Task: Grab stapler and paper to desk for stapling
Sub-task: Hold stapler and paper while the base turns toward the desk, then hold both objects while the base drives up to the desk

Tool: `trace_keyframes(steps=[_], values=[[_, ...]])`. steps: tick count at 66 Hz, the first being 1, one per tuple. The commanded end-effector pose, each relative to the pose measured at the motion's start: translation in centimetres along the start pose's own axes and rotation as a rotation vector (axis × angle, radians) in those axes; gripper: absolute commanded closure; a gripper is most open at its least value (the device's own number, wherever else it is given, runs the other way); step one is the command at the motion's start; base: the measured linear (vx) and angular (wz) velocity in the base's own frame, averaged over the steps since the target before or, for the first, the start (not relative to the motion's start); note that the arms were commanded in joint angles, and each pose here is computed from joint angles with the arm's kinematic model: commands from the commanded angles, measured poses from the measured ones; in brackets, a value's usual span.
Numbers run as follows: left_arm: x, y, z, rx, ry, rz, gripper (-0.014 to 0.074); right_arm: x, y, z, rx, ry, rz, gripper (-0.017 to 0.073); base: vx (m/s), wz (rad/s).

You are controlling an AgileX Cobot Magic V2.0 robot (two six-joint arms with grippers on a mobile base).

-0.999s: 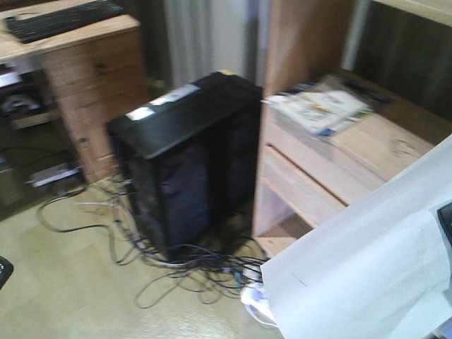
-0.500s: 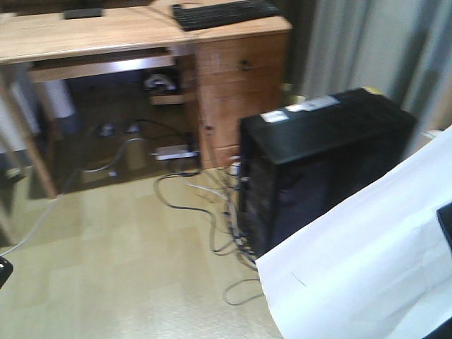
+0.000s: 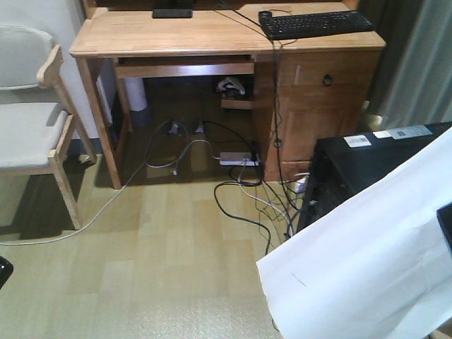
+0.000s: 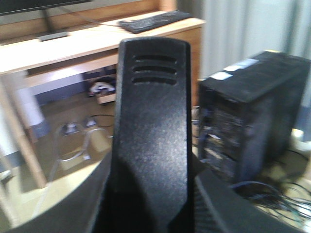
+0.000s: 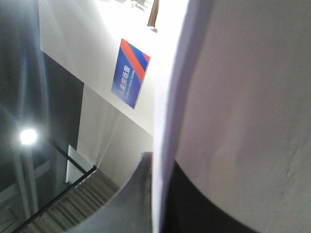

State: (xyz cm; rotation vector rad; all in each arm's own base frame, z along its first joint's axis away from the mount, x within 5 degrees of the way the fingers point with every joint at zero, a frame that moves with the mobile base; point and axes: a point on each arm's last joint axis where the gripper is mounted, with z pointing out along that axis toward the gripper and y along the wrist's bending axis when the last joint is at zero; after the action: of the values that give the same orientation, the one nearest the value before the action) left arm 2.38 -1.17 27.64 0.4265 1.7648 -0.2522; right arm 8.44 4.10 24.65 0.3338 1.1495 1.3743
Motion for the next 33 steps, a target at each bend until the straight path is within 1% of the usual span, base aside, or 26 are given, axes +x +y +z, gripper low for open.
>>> trace_keyframes(steps=[1, 15, 33], values=[[-1.94, 0.11, -0.48, -0.006, -0.136, -0.006, 0.0601, -0.1, 0.4, -0.06, -0.052, -0.016, -0.003, 0.0564, 0.19, 0.25], [-1.94, 0.11, -0.48, -0.006, -0.136, -0.006, 0.0601, -0.1, 0.4, -0.06, -0.052, -0.016, -0.003, 0.0564, 0.22, 0.19], [-1.94, 0.11, -0.48, -0.006, -0.136, -0.006, 0.0601, -0.1, 0.4, -0.06, -0.052, -0.016, -0.003, 0.0564, 0.28, 0.08]])
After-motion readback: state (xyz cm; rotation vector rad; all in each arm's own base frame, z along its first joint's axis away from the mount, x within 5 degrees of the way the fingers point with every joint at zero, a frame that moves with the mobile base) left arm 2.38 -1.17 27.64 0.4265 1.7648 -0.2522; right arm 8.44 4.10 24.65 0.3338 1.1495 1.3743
